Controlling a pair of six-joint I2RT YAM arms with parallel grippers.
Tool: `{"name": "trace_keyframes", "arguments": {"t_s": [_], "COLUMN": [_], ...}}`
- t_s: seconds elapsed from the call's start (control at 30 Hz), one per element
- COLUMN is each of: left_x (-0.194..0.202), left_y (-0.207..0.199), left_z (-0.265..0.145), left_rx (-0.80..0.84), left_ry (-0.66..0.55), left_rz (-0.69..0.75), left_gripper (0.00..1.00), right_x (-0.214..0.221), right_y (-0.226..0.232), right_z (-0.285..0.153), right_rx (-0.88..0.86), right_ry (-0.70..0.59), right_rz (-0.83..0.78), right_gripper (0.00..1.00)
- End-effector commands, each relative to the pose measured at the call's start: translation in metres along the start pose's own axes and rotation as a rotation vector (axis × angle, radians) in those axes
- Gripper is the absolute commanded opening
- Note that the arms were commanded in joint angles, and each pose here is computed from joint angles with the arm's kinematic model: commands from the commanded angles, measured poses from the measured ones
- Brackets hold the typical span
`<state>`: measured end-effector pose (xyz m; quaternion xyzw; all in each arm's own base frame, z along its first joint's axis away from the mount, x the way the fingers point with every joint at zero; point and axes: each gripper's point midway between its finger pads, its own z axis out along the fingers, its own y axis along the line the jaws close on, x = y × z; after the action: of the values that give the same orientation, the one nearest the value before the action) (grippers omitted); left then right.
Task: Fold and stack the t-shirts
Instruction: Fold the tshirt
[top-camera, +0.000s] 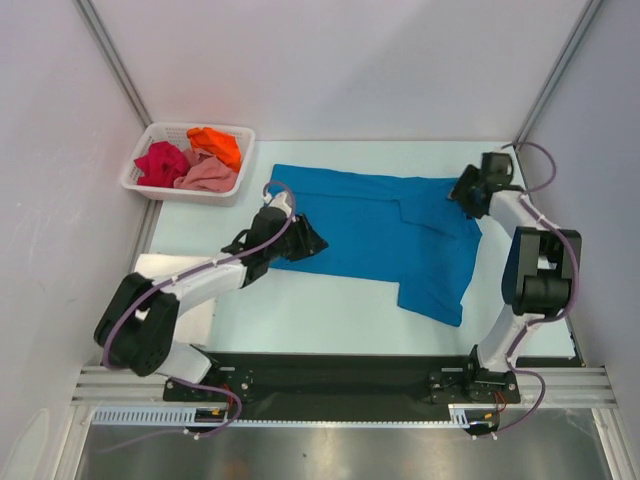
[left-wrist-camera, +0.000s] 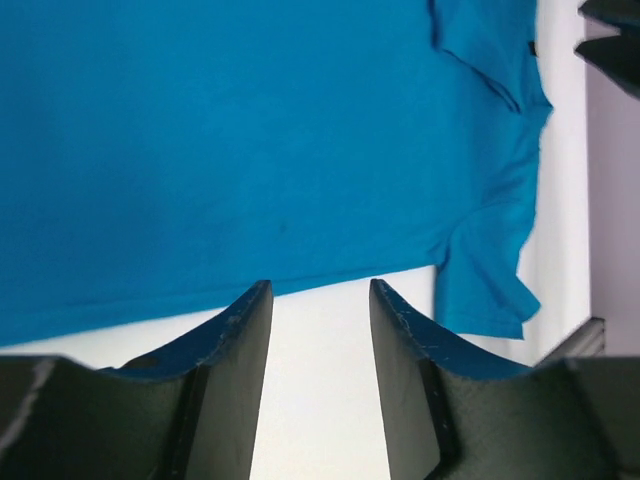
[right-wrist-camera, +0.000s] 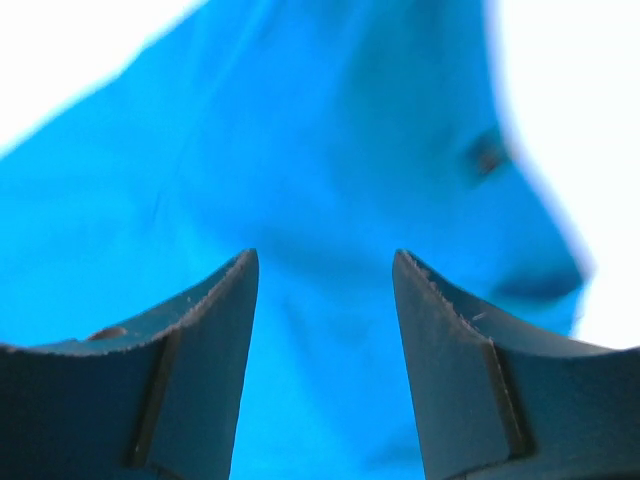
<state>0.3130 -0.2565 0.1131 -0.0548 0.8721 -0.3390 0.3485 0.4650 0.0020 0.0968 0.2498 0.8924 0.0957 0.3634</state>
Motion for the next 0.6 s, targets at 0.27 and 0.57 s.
{"name": "trace_keyframes", "arguments": {"t_s": [0.27, 0.57], "left_x": [-0.012, -0.018], "left_y": [-0.139, -0.158], "left_z": [0.108, 0.208], "left_rx": [0.439, 0.471], "left_ry": [0.076, -0.016], "left_rz": [0.121, 0.021], "left_gripper": [0.52, 0.44], "right_x": [-0.033, 0.001], "right_y": [-0.022, -0.043], "right_z": [0.006, -0.013], "right_rx": [-0.148, -0.253], "right_ry": [0.002, 0.034], "right_rz": [0.104, 0.25], "right_gripper": [0.64, 0.52]}}
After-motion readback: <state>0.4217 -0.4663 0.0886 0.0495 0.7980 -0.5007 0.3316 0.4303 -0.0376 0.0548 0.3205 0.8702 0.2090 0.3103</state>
